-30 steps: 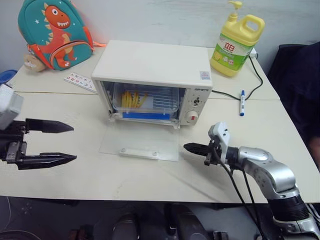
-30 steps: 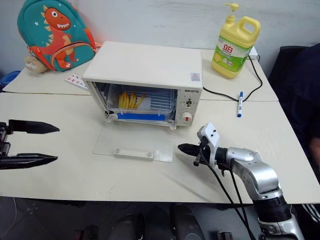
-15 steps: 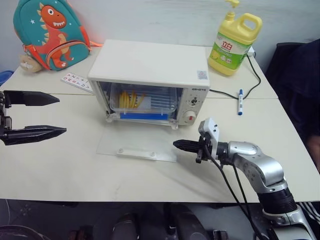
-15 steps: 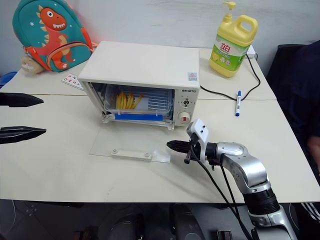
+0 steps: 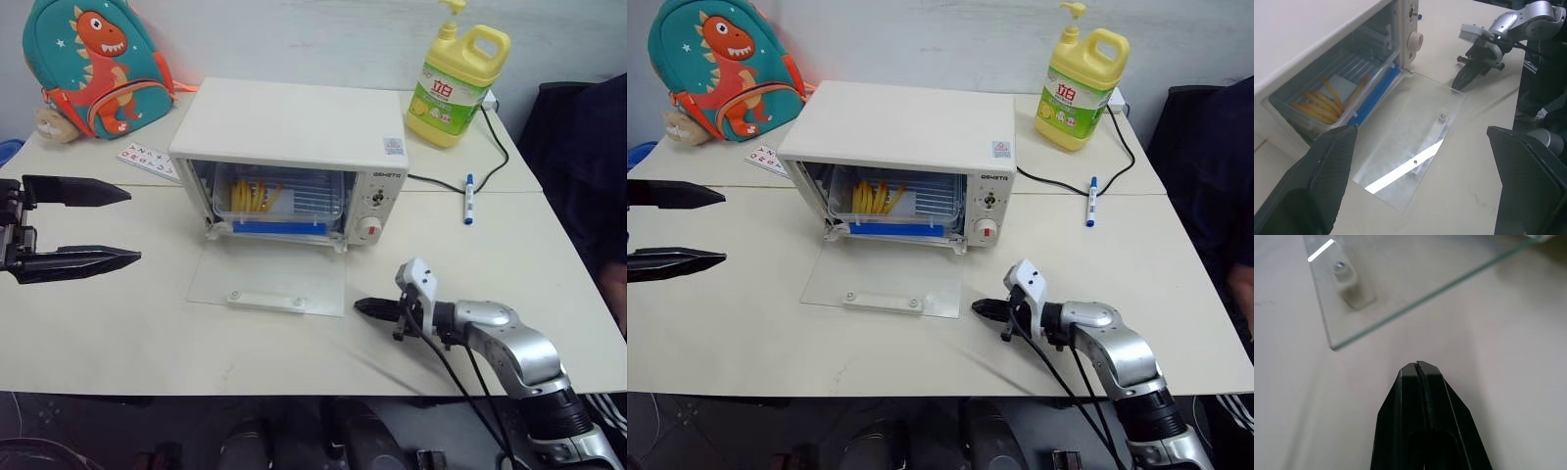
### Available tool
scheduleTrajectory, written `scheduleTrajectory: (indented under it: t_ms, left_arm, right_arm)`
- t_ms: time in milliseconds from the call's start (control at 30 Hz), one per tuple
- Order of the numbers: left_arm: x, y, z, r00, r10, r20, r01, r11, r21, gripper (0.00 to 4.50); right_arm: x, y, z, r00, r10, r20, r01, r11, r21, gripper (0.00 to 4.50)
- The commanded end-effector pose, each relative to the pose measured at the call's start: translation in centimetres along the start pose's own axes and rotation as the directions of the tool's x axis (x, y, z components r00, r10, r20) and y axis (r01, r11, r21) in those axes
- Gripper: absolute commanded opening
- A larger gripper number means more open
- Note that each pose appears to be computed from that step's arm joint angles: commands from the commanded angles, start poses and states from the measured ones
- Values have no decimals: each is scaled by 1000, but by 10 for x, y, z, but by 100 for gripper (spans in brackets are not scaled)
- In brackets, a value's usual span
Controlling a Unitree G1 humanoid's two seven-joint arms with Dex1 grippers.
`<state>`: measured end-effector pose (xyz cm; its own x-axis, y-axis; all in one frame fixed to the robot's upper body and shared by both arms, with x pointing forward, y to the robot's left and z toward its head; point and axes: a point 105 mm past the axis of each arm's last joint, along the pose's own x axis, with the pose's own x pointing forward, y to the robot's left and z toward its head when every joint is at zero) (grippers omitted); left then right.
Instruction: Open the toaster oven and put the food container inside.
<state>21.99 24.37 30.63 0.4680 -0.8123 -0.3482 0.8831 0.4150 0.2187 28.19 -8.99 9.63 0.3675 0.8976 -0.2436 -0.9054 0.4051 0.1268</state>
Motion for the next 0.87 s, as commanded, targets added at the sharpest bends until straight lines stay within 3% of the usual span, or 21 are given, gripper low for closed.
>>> scheduleTrajectory:
  t_ms: [33,133,233,333,500,633,867]
  left_arm:
    - [-1,1,8,1000,7,5,-7,999,49,448]
    - [-3,4,8,1000,20,7,-20,999,49,448]
    - [-6,6,6,999,32,3,-32,998,46,450]
    - [-9,7,5,999,49,-1,-49,998,41,450]
    - [-20,10,-2,995,101,-20,-100,994,32,450]
    - [-37,13,-7,986,166,-32,-165,986,15,450]
    - [-52,15,-12,972,229,-46,-228,973,14,450]
  right_arm:
    - [11,12,33,992,74,102,-70,997,-38,0]
    - [11,6,56,986,66,152,-58,997,-60,0]
    - [-2,-2,82,977,68,204,-59,997,-51,57]
    - [-31,-7,115,970,87,229,-63,992,-112,149]
    - [-78,-15,140,984,68,166,-32,978,-207,314]
    - [-119,-30,149,994,-28,109,55,968,-246,446]
    - [-143,-29,152,995,-25,99,48,968,-245,446]
